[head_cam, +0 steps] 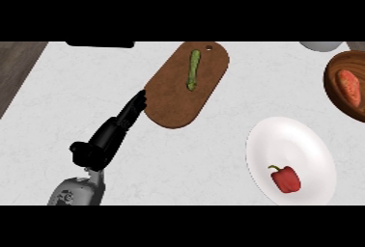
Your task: Pick the sweet potato from the plate and place it in the bowl
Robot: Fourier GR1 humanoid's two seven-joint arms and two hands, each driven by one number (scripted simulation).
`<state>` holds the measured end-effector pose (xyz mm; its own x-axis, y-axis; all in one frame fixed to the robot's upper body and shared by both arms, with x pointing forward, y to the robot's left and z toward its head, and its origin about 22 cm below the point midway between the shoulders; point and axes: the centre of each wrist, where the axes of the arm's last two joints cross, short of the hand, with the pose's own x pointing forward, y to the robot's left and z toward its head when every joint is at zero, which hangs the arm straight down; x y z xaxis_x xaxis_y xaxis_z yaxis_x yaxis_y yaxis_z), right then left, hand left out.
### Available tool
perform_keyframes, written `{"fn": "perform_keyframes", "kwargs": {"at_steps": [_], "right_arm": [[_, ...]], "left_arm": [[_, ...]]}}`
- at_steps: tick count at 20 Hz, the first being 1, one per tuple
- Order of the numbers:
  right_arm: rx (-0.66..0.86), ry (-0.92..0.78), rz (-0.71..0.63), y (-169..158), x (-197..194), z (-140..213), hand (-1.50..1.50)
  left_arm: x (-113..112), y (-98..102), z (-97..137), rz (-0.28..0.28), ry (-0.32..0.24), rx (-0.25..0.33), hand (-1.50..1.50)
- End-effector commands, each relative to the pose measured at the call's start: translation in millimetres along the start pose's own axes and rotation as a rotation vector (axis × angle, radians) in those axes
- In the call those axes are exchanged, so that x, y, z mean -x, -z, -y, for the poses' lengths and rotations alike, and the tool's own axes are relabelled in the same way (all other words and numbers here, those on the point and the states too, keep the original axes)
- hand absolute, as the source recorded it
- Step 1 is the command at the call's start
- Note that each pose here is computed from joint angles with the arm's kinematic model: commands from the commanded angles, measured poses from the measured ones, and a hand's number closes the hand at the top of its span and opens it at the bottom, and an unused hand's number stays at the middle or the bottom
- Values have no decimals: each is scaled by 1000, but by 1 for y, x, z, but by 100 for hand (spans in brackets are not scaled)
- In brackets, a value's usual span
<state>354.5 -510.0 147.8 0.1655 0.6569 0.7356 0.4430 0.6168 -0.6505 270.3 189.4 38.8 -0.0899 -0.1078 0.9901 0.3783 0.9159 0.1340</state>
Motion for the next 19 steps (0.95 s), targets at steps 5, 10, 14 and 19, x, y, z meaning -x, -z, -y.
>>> {"fn": "perform_keyframes", "kwargs": {"at_steps": [5, 10, 14, 19], "right_arm": [[141, 167, -119, -32, 53, 64, -150], [194, 220, -103, -57, 81, 96, -150], [187, 239, -105, -82, 101, 126, -150], [129, 282, -83, -96, 114, 131, -150]], "left_arm": [[-4, -4, -5, -4, 16, -11, 0], [-5, -8, -2, -3, -7, -17, 0], [13, -16, -1, -33, -2, -30, 0], [-1, -7, 0, 2, 16, -19, 0]]}}
